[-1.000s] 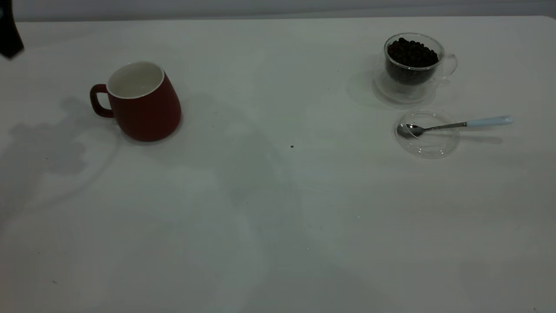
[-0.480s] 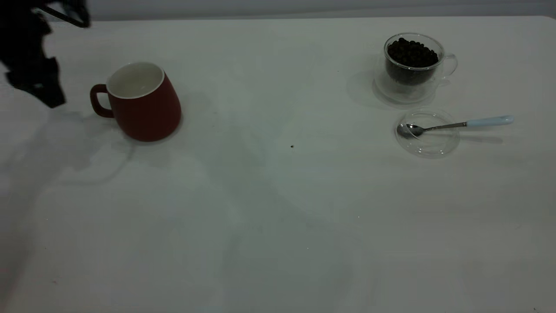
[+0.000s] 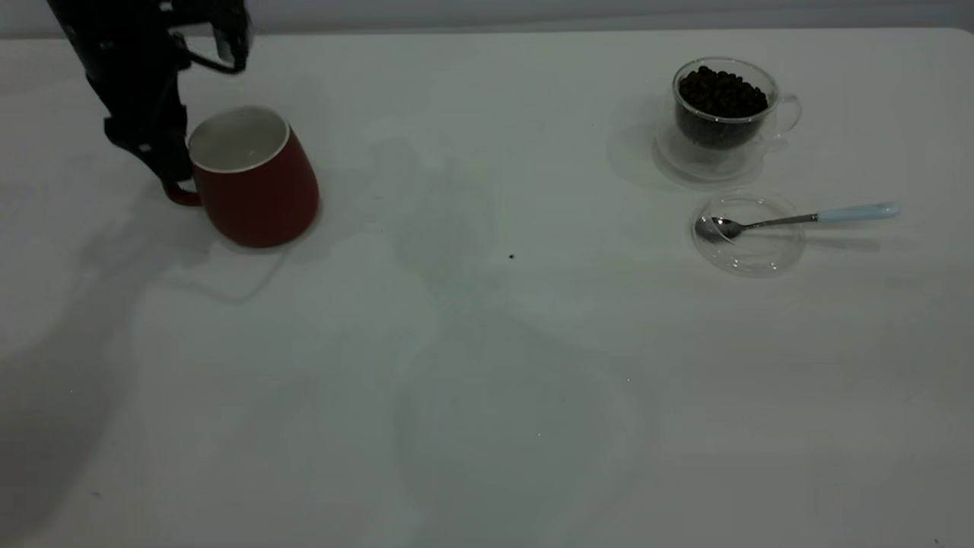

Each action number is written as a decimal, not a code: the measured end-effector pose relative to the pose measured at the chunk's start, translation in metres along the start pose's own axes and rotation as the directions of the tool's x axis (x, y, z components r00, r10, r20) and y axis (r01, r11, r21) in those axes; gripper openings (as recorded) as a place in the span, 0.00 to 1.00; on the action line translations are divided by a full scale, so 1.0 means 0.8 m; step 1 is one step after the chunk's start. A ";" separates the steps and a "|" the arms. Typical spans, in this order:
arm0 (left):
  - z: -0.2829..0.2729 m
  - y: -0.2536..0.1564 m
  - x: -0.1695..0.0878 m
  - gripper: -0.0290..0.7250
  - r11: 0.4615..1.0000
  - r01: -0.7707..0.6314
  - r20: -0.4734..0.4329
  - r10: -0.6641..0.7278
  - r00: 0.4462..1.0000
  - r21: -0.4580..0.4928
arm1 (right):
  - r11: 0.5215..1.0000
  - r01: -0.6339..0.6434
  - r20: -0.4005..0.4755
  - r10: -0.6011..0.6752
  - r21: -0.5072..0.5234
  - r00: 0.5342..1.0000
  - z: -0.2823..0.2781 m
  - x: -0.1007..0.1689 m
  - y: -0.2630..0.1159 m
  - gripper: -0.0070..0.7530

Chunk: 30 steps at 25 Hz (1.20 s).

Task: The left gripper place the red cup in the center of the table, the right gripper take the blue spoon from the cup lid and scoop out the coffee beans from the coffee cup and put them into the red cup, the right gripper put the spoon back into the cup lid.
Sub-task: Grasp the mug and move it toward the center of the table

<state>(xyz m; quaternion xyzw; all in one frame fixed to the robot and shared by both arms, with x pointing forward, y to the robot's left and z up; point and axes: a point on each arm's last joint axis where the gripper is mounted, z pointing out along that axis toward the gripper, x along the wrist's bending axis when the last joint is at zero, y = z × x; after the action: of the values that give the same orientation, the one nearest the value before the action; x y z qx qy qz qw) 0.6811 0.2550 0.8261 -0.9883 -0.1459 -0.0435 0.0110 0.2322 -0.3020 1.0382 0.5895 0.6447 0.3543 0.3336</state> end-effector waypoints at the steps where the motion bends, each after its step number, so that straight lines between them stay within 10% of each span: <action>1: 0.004 0.001 -0.002 0.82 1.000 -0.024 0.006 0.024 1.000 0.002 | 1.000 0.000 0.000 0.000 0.000 1.000 0.000 0.000 0.000 0.73; 30: 0.005 0.140 -0.061 0.82 0.960 -0.160 -0.079 0.145 0.986 -0.230 | 1.000 0.000 0.000 0.000 0.000 1.000 0.000 0.000 0.000 0.73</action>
<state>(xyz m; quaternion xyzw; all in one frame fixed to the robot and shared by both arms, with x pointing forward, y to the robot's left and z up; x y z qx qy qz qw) 0.6672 0.1335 0.8169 -0.9891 -0.0626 -0.0900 -0.0983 0.2322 -0.3020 1.0382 0.5895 0.6447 0.3543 0.3336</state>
